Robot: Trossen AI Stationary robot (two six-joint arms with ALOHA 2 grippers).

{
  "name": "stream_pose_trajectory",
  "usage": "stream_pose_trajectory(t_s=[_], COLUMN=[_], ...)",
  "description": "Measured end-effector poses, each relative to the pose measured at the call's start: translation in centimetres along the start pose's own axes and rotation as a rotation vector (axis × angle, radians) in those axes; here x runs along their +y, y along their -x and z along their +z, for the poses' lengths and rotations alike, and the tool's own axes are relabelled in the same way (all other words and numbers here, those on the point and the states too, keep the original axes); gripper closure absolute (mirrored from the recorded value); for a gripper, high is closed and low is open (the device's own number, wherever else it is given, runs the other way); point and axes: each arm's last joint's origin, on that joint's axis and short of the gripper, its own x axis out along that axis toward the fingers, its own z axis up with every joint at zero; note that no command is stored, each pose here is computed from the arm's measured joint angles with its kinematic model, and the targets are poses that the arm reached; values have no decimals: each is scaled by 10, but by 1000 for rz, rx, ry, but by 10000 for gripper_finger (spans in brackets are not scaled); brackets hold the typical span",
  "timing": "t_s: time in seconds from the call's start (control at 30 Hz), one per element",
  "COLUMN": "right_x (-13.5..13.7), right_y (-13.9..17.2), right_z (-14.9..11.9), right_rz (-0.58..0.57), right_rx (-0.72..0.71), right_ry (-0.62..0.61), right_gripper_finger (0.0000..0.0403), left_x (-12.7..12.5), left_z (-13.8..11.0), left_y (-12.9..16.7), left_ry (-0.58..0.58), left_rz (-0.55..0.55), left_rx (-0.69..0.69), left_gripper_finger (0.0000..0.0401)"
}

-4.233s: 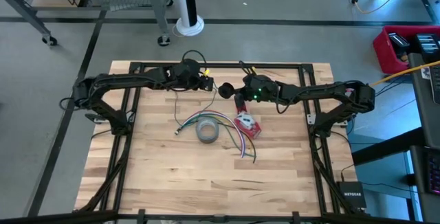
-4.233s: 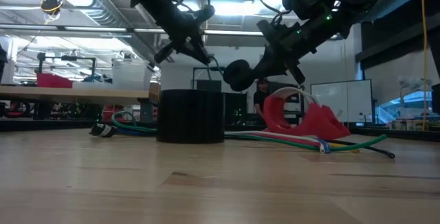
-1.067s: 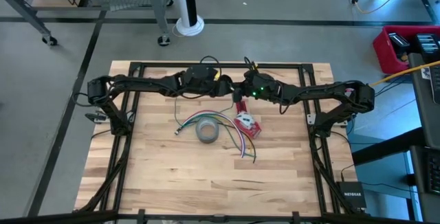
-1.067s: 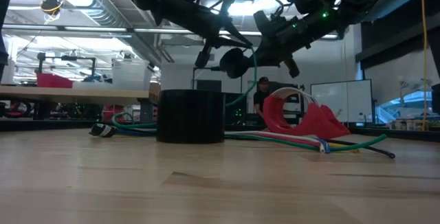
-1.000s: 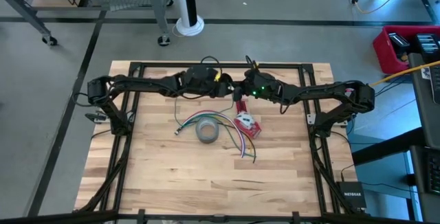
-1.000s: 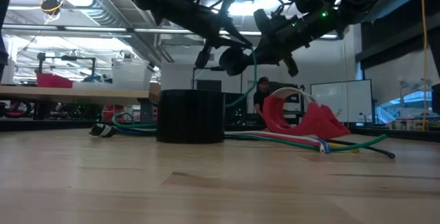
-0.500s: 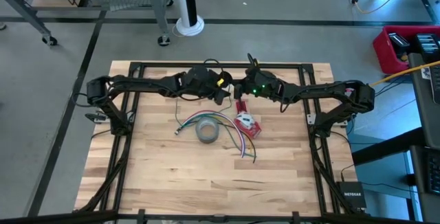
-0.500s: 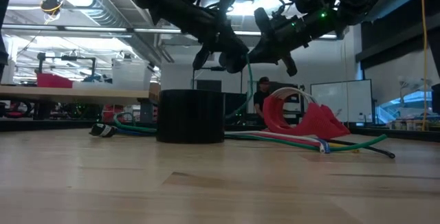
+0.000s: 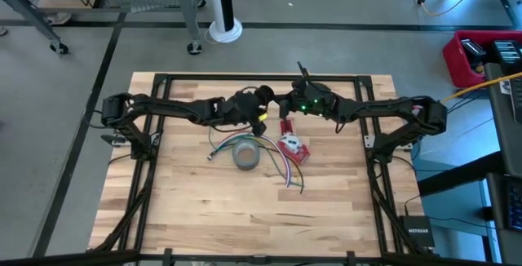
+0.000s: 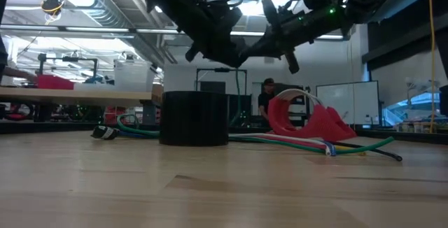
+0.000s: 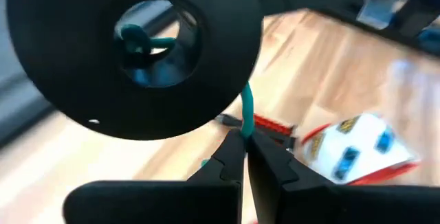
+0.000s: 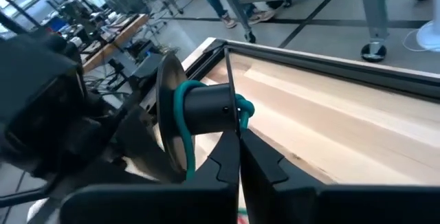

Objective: Coil cords
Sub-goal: Coil the green wire onto the black spool

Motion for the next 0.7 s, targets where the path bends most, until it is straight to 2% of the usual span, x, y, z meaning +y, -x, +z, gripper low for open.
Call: stream_pose_trajectory(t_s=[0.1,0.3,0.53,0.7], right_x=[2,8,14,14], right_y=[2,7,15,16], right_z=[2,10,17,18], right_rz=[17,58,126,113], right_rx=[3,-47,-62,-65], right_ry=[0,-6,-6,-4], right_gripper_finger=[400,400,400,400], left_x=[-3,-1,-2,0], left_z=[-3,-13,-13,-18], left_y=[2,1,0,2], left_ry=[-71,-116,-106,-64], left_rz=[44,54,38,59], left_rx=[8,85,95,143], left_gripper_finger=[396,368,322,307])
